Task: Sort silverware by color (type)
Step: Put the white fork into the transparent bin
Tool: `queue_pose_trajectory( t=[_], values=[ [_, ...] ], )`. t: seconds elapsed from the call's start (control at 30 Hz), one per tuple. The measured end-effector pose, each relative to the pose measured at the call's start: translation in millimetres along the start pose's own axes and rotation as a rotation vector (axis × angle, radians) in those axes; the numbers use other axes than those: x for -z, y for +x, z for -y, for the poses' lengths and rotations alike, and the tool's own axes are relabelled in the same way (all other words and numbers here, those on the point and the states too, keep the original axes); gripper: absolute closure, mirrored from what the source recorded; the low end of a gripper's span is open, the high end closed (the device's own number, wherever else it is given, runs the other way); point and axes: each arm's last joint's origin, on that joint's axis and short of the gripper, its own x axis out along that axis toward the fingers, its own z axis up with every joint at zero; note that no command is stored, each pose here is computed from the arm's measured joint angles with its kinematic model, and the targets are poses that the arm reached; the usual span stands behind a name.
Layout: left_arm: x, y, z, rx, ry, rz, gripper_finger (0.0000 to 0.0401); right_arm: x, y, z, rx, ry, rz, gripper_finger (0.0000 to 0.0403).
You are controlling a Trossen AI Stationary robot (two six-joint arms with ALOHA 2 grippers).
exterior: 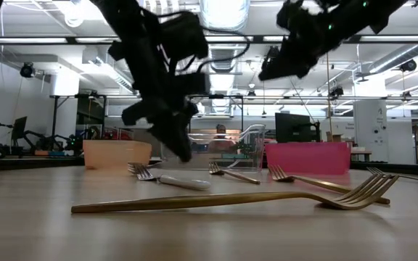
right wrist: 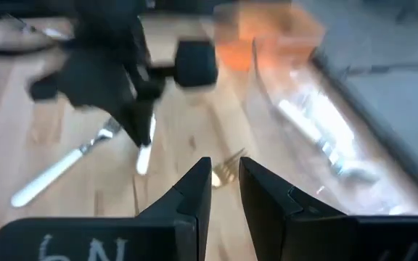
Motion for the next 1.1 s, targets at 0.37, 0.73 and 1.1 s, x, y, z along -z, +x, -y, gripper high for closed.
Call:
queue_pose_trajectory(
  t=[0.37, 0.73, 1.1],
  values=[
    [-27.1, -47.3, 15.7, -0.019, 0.134, 0.170, 0.0400, 15.6, 33.6, -5.6, 0.005, 0.075, -0.066, 0.0339],
    [-35.7, -130.0, 15.4, 0.026, 0.158, 0.598, 0.0400, 0.9, 42.6, -16.9, -0.266, -0.016, 0.122, 0.0339],
    [-21.4, -167.6, 24.8, 0.084, 0.145, 0.847, 0.0401, -11.6, 36.0, -20.5, -0.361, -0.041, 0.240, 0.0284]
  ],
)
